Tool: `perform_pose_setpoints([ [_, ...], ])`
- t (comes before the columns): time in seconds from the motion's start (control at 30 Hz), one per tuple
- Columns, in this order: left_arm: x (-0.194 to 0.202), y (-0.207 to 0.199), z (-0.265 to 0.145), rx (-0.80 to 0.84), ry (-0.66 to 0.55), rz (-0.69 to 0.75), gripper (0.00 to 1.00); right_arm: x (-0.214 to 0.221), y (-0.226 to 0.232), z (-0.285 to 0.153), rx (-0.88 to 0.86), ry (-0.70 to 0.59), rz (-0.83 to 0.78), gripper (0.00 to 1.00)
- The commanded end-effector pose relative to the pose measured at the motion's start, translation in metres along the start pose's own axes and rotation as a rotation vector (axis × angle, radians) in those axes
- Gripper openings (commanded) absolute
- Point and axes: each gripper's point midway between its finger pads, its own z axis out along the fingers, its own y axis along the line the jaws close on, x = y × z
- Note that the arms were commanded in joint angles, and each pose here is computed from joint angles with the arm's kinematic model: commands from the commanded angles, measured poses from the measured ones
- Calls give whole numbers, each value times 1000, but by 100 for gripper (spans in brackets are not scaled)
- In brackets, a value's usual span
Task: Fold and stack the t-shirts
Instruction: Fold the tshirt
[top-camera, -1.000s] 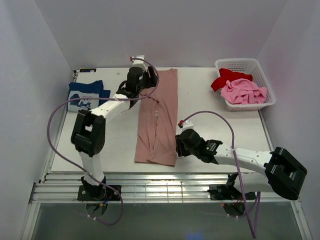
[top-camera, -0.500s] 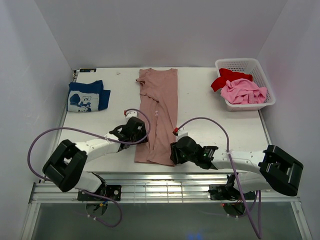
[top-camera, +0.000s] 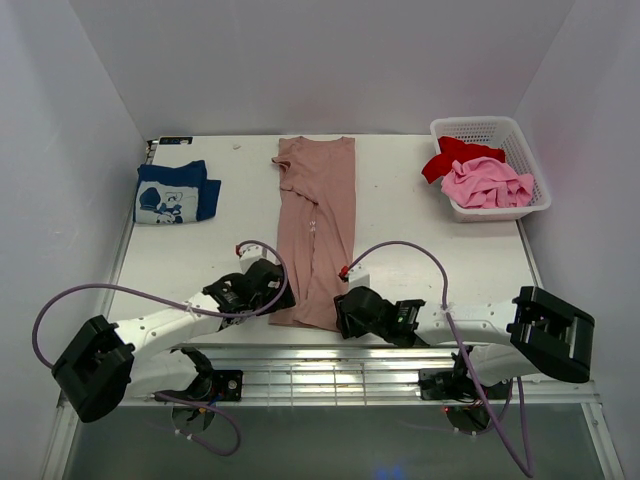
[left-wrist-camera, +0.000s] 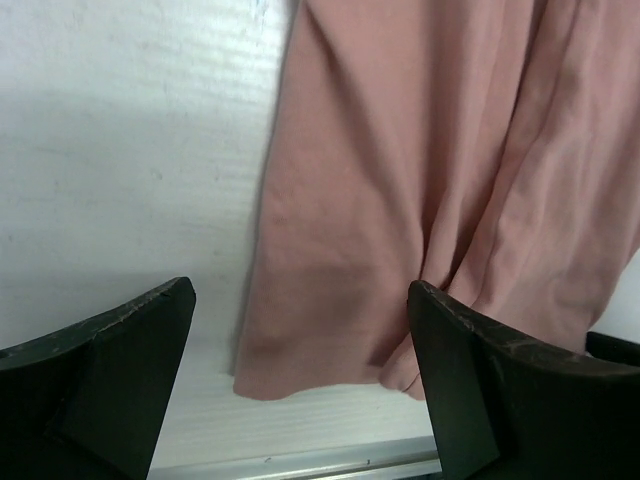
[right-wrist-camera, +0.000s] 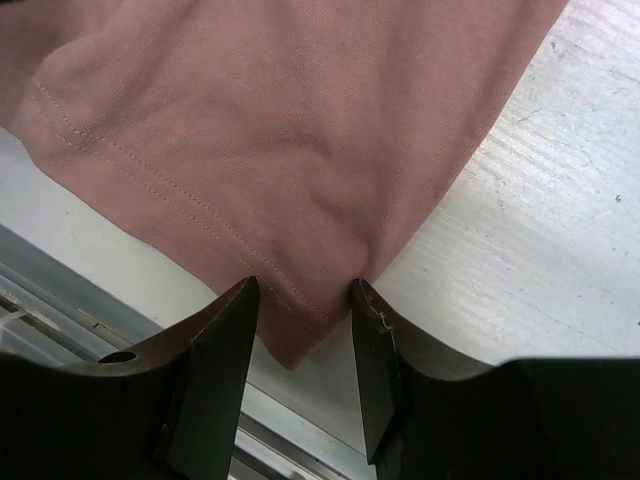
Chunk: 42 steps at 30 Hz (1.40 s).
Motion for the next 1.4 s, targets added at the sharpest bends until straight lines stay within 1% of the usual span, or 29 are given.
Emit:
perform_pose_setpoints([
  [0.0,19,15,-2,-67,40,-14,98,1,-1,0,53,3,15,49],
  [0.23,49,21,-1,-96,97,6,98,-3,-6,-1,96,-18,18,48],
  [0.57,77,21,-13,-127,158,33,97,10,-14,-8,124,-1,45,48],
  [0.73,89,30,-21,-194,175,63,97,13,-14,-9,125,2,48,48],
  [0.83,93,37,-25,-233,172,84,96,13,-13,-8,126,2,48,48],
  [1.07,99,57,-26,-318,155,74,94,18,-10,-3,129,22,36,47],
  [1.23,90,60,-21,-334,90,63,93,17,-7,1,128,32,25,47],
  [1.37,87,61,-18,-347,62,60,92,18,-5,3,131,43,14,46],
])
